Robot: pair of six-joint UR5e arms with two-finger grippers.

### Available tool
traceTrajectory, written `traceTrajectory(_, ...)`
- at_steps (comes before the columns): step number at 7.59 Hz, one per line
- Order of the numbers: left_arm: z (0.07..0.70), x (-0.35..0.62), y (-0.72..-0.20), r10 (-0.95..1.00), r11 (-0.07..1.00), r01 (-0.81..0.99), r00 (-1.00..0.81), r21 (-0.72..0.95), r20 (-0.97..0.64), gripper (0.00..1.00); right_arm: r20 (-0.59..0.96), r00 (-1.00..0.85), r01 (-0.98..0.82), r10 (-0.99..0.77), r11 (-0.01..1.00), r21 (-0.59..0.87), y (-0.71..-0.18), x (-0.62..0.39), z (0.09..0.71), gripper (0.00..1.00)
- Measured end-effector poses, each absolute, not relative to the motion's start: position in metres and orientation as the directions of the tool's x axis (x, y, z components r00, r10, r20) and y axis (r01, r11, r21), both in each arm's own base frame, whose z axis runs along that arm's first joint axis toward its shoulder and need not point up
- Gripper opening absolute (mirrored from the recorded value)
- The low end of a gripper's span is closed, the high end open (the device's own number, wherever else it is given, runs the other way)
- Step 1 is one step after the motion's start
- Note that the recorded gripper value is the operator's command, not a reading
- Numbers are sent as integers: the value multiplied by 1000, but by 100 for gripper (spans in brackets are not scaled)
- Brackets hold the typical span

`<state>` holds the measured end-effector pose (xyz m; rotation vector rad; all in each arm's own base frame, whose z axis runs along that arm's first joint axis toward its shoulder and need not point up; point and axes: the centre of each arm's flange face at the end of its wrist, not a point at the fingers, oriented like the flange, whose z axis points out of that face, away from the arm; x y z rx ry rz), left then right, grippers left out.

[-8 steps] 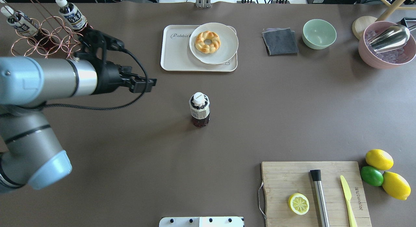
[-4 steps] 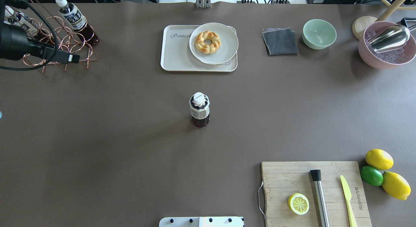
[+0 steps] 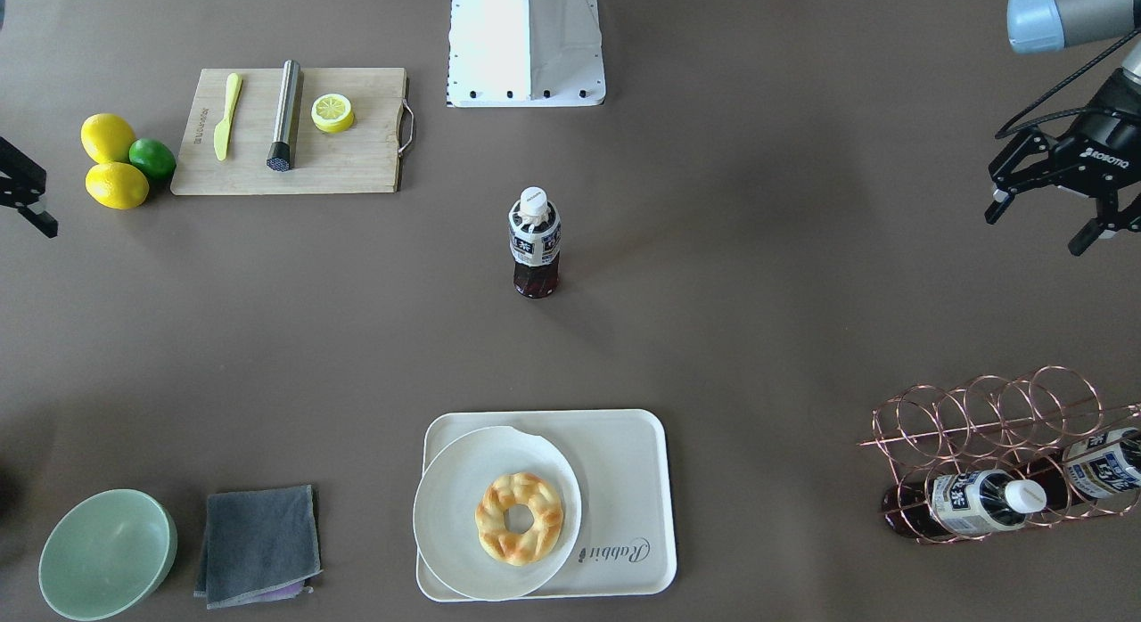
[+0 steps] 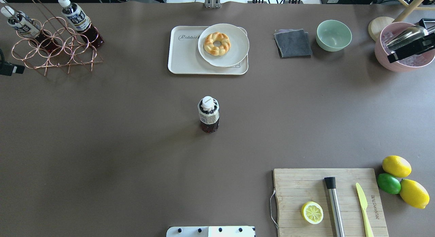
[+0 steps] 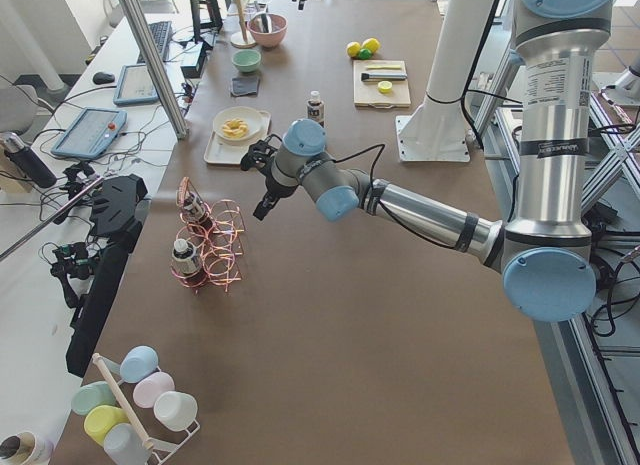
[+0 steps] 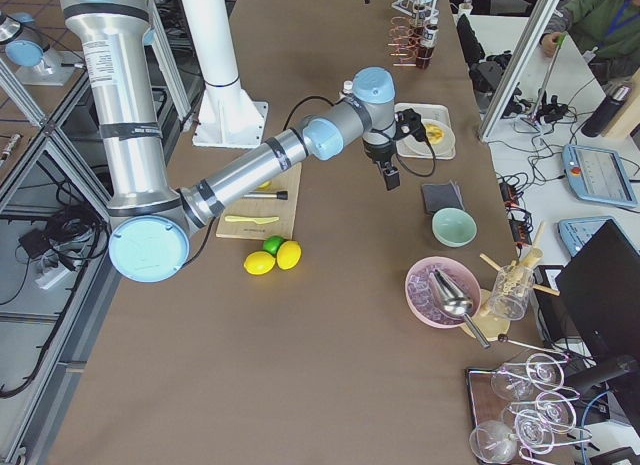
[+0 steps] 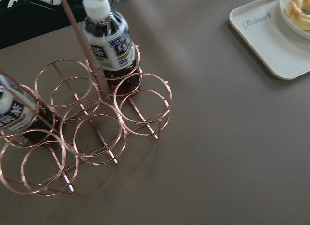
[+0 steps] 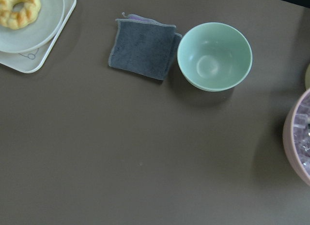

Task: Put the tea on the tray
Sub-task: 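Reach the right gripper to the standing bottle and grasp it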

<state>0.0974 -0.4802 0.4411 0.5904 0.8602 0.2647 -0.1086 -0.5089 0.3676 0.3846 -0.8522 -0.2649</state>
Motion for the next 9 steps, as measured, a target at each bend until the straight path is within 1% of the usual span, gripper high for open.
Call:
traceTrajectory(2, 508, 45, -476, 421, 822, -24, 697, 568, -580, 99, 677, 598, 67, -428, 869, 490, -506, -199, 292, 100)
traceTrajectory(3, 544, 17, -475, 413, 832, -43, 713, 552, -567, 99, 705, 546, 60, -452, 861, 505, -497, -249, 247, 100)
traceTrajectory(5, 597, -26, -471, 404, 846, -58, 719, 531, -566, 99, 755, 457, 25, -470, 855, 517, -461, -317, 171, 100)
traceTrajectory(7, 624, -39, -466, 399, 855, -68, 720, 514, -568, 99, 721, 490, -38, -490, 814, 579, -400, -385, 142, 99)
traceTrajectory(9, 633, -40, -465, 393, 861, -70, 721, 504, -571, 99, 700, 514, -83, -497, 783, 616, -348, -440, 125, 98)
